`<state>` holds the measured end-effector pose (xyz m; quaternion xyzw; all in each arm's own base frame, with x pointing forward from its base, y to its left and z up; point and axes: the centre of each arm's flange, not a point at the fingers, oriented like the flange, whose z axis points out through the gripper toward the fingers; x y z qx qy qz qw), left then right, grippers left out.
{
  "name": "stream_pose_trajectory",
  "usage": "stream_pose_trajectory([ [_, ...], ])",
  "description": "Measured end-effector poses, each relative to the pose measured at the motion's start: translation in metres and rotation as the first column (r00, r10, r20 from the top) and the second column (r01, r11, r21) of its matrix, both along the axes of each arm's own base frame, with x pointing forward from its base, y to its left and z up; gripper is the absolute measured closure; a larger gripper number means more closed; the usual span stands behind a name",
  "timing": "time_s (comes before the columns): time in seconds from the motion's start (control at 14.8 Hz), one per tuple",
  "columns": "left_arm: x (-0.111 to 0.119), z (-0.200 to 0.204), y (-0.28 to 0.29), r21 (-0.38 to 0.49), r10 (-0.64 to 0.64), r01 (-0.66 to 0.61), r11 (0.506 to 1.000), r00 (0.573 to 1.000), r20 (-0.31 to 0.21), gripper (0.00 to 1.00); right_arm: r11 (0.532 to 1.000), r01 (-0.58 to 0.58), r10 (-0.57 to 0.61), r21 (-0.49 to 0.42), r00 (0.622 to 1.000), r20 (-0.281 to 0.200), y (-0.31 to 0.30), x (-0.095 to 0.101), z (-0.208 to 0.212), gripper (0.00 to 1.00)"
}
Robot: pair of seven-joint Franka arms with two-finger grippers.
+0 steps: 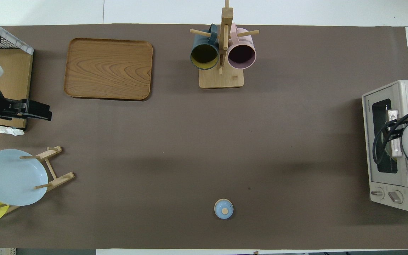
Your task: Put corn in oven
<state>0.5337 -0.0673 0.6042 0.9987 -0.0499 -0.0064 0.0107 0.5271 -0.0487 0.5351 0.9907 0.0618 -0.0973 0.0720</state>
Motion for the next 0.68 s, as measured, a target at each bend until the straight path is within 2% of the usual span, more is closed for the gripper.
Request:
stream_pose_trajectory([
  [0.27, 0.0, 0.0, 0.0, 0.0, 0.0, 0.0, 1.0, 1.0, 0.0, 0.0, 0.99, -0.033, 0.024, 0.14, 0.997, 0.068, 0.046, 0.007, 0.037, 0.01],
  [0.68, 0.0, 0.0, 0.0, 0.0, 0.0, 0.0, 1.0, 1.0, 0.0, 0.0, 0.988, -0.003, -0.012, 0.155, 0.995, 0.097, 0.08, 0.009, 0.061, 0.0],
])
